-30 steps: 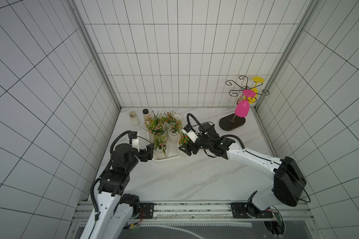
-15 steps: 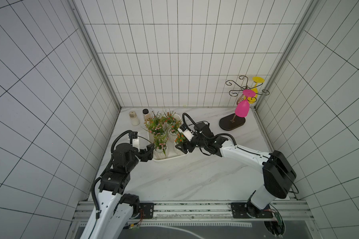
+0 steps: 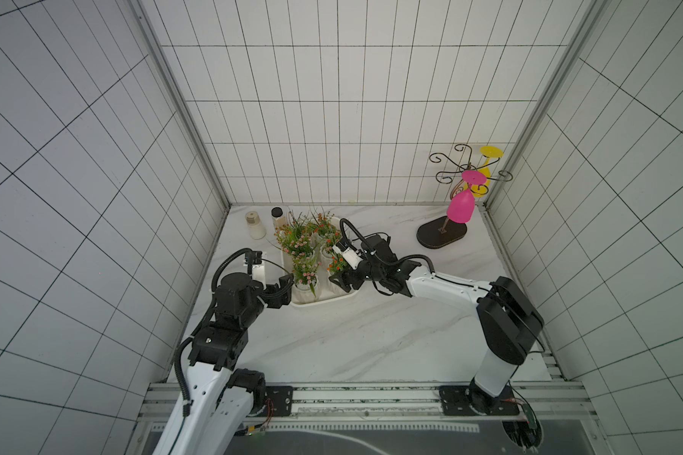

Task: Put the potted gypsophila into the storage box
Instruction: Place the baby's breath potted plant at the storage box.

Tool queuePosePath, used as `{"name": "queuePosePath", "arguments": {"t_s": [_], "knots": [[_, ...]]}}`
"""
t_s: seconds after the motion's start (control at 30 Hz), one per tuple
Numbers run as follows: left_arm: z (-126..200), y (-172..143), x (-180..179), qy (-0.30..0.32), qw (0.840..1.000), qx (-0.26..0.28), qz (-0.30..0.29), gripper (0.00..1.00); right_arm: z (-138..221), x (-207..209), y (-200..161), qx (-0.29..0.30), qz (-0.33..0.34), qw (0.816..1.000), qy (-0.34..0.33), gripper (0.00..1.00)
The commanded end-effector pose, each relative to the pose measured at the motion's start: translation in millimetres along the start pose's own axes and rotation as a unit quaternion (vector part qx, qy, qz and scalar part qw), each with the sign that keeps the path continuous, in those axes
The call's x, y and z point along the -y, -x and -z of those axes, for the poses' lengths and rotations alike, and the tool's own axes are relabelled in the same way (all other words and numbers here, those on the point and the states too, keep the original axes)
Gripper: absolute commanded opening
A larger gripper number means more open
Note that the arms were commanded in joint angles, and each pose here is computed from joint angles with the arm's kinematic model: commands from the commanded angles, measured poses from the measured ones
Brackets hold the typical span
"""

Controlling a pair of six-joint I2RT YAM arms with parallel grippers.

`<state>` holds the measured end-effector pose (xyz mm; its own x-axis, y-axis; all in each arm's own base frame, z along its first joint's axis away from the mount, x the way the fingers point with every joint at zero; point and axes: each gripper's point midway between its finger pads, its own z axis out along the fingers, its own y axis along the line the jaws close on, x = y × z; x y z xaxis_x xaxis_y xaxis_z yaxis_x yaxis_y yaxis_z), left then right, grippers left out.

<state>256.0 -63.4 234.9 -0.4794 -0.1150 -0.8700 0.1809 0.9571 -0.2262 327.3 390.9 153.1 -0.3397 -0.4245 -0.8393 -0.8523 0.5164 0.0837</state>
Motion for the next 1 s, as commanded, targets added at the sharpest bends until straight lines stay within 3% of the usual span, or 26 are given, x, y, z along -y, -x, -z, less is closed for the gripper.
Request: {"name": "queuePosePath", "arguments": {"t_s": [0.0, 0.97], "knots": [[0, 3, 0, -0.002, 1.000, 0.011, -0.005, 0.87, 13, -8, 89, 0.120, 0.044, 0.992, 0.001, 0.73], [-1, 3, 0, -0.002, 1.000, 0.011, -0.005, 0.87, -35, 4, 43, 0.098, 0.055, 0.994, -0.011, 0.75]]}}
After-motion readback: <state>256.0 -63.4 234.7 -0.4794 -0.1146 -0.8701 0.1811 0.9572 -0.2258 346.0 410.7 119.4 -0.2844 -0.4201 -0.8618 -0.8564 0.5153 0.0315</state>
